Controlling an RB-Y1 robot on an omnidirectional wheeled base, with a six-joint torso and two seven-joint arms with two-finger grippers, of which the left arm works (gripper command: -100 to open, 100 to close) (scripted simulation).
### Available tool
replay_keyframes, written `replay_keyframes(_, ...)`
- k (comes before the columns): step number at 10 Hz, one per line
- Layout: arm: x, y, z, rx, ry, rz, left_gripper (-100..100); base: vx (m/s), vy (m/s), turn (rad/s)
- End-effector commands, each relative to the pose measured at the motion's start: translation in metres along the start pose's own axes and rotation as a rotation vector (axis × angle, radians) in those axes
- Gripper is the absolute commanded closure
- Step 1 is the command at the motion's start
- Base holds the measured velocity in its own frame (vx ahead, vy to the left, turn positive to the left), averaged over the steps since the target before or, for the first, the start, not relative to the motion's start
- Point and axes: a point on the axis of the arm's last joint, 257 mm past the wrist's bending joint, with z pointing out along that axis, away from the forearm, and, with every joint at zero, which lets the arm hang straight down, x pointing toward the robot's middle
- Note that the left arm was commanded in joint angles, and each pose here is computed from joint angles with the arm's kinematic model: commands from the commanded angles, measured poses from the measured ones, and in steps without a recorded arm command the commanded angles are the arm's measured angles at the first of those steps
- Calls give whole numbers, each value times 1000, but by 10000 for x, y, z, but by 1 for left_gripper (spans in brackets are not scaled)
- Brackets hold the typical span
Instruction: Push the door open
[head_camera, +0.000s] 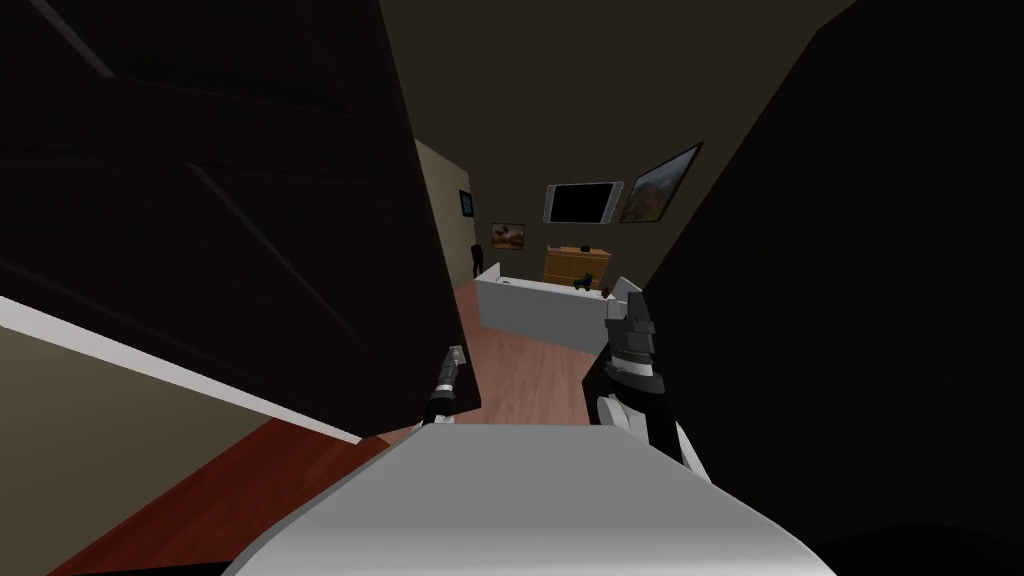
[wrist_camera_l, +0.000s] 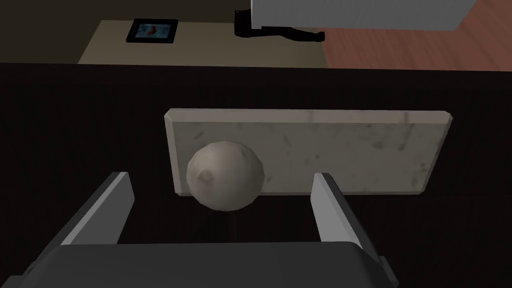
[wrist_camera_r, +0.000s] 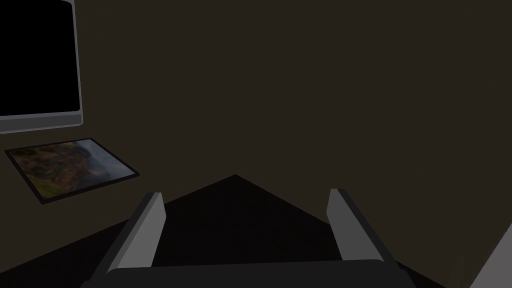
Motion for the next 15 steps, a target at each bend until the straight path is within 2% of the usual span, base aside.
replay_keyframes(1,1,1,-12,2,-4,-2,-100,178,18,-14)
replay_keyframes(2,2,2,-8,1,-2,-2,-100,65,9,8)
replay_keyframes(3,2,2,-8,1,-2,-2,100,-13,-5,-6)
replay_keyframes(8,2,2,-8,1,-2,-2,100,-11,-1,-2)
replay_keyframes(9,-166,10,-26,-2,-37,7,100,98,-3,-75)
replay_keyframes(12,-418,-10,-48,1,-92,16,100,164,0,-47)
replay_keyframes(13,-418,-10,-48,1,-92,16,100,141,1,-13)
replay_keyframes(14,-622,-27,-77,4,-139,22,100,149,-3,-68)
replay_keyframes(15,-622,-27,-77,4,-139,22,100,153,-3,-54)
